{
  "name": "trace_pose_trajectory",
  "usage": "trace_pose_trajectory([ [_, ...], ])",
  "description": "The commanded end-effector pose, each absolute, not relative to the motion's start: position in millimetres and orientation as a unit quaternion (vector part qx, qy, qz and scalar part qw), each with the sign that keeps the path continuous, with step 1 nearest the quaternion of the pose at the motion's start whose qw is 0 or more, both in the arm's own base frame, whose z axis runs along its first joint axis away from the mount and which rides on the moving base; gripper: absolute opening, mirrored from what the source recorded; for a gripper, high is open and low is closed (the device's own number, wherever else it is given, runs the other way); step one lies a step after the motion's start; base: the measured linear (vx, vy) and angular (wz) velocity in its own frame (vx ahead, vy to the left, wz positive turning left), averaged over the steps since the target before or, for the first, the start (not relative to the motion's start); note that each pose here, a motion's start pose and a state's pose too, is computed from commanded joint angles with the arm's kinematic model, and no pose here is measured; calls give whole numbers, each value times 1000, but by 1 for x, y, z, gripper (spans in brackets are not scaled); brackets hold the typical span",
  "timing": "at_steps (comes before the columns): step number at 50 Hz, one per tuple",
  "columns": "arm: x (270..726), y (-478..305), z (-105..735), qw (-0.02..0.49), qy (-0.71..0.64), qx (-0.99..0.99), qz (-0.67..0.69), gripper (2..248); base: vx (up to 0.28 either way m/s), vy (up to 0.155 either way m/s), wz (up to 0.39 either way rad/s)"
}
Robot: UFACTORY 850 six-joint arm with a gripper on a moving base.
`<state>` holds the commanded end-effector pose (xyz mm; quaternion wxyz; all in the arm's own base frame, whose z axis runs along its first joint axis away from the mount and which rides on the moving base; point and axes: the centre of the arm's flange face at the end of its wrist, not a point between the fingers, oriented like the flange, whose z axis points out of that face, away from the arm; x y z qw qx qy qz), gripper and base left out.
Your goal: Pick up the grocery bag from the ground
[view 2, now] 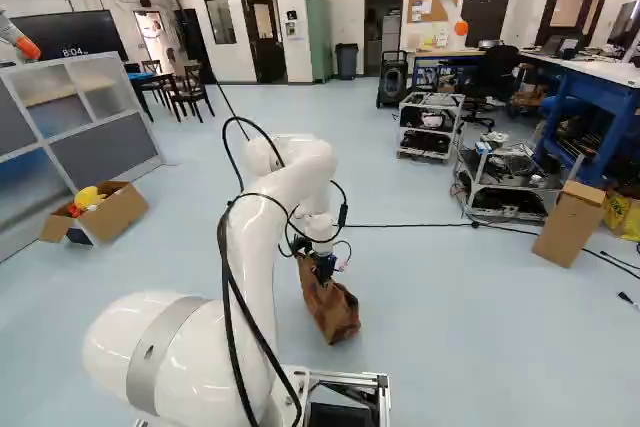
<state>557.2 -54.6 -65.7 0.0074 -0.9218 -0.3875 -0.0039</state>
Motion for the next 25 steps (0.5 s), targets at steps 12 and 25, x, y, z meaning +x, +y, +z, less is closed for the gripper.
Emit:
trace_pose_trajectory([
  [12,556,-55,-47,6,-387,-922,-6,21,0,0,0],
  [25,554,-54,-27,4,-387,-922,-9,21,0,0,0],
])
